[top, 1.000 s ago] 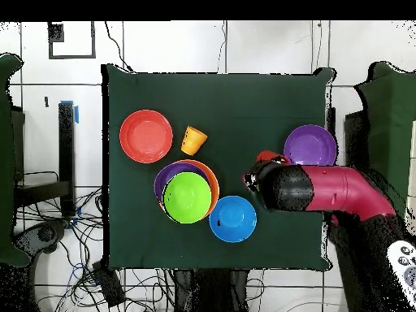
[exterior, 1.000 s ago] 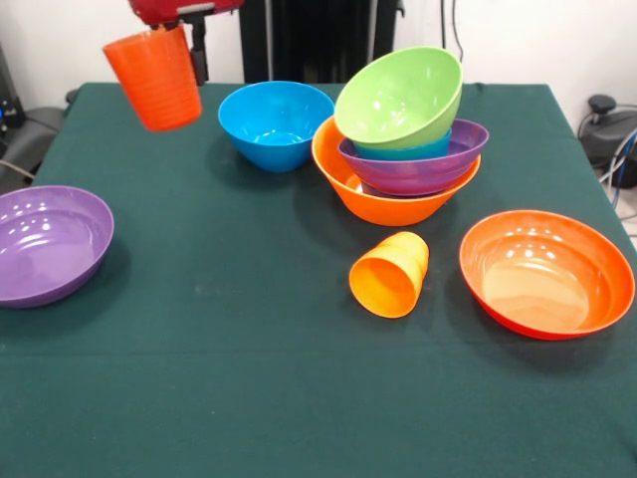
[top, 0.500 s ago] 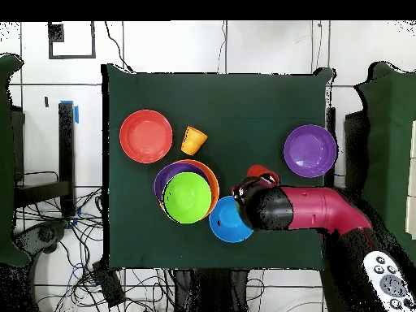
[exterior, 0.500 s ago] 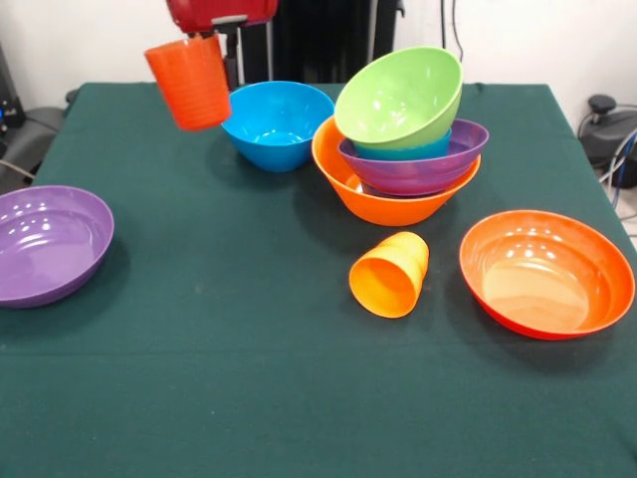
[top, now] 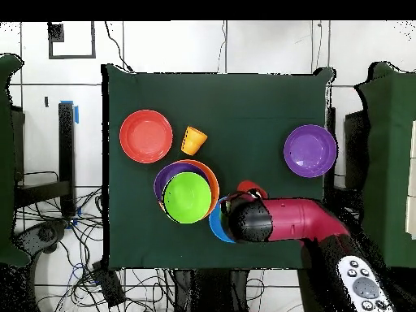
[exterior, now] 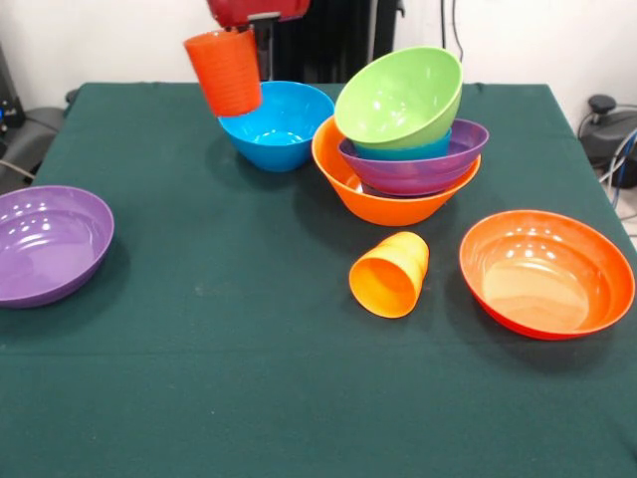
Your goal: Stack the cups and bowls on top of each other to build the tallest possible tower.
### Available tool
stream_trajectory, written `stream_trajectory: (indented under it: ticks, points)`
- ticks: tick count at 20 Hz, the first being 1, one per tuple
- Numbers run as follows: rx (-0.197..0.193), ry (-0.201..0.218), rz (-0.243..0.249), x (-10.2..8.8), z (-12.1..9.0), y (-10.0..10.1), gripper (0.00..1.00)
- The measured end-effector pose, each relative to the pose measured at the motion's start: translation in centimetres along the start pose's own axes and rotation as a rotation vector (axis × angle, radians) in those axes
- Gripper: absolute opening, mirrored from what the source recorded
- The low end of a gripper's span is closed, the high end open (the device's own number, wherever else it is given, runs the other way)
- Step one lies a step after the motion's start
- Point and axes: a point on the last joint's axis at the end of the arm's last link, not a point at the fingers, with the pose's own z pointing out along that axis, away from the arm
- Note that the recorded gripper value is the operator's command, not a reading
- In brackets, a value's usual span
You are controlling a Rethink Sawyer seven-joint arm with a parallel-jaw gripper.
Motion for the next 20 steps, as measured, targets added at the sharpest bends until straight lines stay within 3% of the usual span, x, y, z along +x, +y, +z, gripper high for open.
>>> stream_trajectory:
  ticks: [2,9,20]
  points:
    - [0.009,0.003,0.007,0.1,0.3,1.7,0.0]
    - [0.037,-0.031,0.036,-0.3,0.6,4.3,0.0]
    - [0.066,-0.042,0.084,0.2,0.7,5.8,0.0]
